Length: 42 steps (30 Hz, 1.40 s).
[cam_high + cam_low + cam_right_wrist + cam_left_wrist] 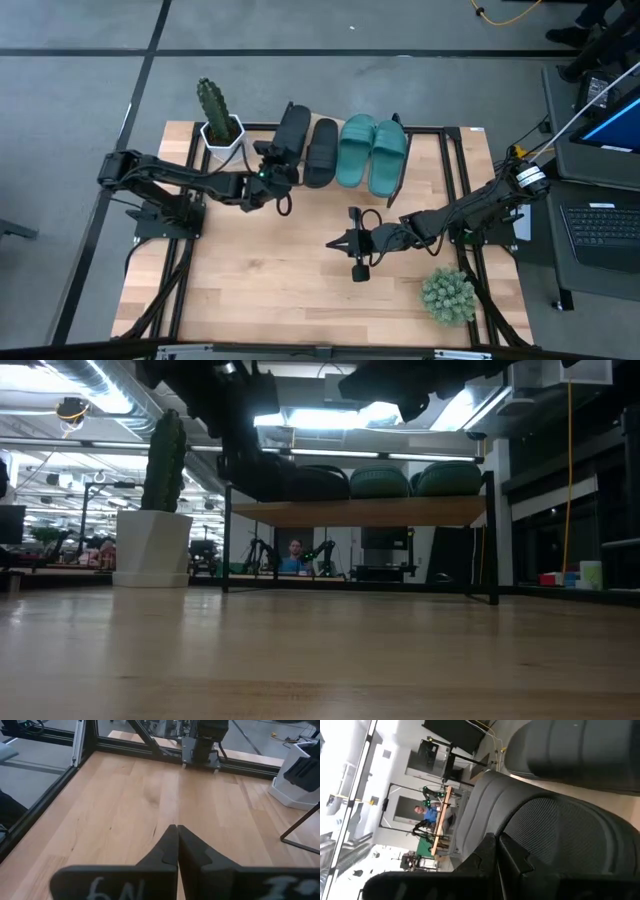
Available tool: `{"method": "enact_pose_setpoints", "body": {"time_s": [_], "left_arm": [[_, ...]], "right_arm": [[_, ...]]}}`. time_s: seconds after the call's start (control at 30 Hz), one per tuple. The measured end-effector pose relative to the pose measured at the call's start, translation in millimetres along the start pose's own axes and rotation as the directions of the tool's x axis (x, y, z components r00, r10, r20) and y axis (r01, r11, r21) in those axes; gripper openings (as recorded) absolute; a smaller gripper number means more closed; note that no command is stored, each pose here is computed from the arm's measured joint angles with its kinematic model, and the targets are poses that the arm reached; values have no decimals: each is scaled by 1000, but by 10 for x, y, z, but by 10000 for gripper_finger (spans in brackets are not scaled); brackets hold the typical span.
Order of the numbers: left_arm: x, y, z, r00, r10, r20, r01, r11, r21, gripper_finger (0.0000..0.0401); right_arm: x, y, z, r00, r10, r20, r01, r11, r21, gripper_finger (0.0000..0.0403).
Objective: Pick and place slides into the shelf
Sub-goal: Put the black slide on the shelf, then return to home position
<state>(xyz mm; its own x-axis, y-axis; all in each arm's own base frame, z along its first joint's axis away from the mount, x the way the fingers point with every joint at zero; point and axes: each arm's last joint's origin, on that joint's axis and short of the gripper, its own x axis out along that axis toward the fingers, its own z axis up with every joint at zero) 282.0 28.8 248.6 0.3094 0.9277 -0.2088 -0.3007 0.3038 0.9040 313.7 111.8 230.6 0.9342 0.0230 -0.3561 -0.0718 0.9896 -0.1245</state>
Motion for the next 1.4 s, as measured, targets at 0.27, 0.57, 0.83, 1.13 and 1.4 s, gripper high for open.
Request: {"method": "enact_pose_setpoints", "body": {"time_s": [0.27,0.57,0.83,1.13,1.4], "left_arm": [[-20,-96,29,997,-59,40,59,998,8,0],[-83,-132,48,992,-102,81,102,995,3,0],[-84,-143,50,986,-133,99,135,991,-14,0],[-84,-147,49,985,-142,102,145,989,-26,26],[-89,-159,58,973,-187,133,195,980,-47,60]], "right_arm": [[0,0,0,1000,0,0,0,1000,-2,3],[-1,0,1,1000,0,0,0,1000,-2,3],[-1,0,1,1000,0,0,0,1000,-1,3],[0,-1,1,1000,0,0,0,1000,0,3],[0,-1,1,1000,0,0,0,1000,1,3]]}}
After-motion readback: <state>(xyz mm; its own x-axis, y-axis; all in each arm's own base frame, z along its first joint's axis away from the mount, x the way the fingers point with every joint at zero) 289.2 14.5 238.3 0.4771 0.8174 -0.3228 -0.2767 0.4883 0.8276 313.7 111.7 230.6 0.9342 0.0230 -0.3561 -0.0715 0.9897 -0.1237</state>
